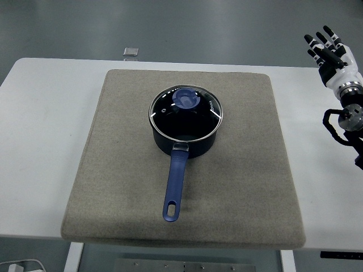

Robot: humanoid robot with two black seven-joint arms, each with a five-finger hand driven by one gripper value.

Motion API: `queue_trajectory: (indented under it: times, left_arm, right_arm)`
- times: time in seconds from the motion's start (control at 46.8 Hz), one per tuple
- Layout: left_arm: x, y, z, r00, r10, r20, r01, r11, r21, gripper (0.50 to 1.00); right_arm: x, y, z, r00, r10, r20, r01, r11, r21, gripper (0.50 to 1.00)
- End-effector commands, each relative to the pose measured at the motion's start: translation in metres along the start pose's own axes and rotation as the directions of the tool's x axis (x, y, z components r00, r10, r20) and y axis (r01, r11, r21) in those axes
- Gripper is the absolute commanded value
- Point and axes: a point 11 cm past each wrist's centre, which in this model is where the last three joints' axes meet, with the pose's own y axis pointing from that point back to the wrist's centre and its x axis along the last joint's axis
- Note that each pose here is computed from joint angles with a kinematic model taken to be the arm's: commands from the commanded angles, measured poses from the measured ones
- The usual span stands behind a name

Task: Lift the pot lid and place it to the right of the pot.

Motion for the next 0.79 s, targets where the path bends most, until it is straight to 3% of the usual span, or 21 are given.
queue_trajectory:
  times: [0.0, 0.449, 0.769]
  left_arm:
    - [0.000, 0.000, 0.000, 1.000, 0.000, -0.001, 0.000, 1.000, 0.000, 1.000]
    - [0.000, 0.000, 0.000, 1.000, 0.000, -0.001, 0.000, 1.000, 0.000, 1.000]
    - [0.000, 0.000, 0.000, 1.000, 0.000, -0.001, 0.000, 1.000, 0.000, 1.000]
  right_arm:
    - [0.000, -0.001, -0.002, 1.000, 0.000, -0.001, 0.000, 1.000, 0.004, 0.917]
    - [0.001, 0.000, 0.000, 1.000, 0.001, -0.004, -0.001, 1.000, 0.001, 0.917]
    - [0.011, 0.001, -0.011, 0.999, -0.007, -0.042, 0.008, 1.000, 0.013, 0.917]
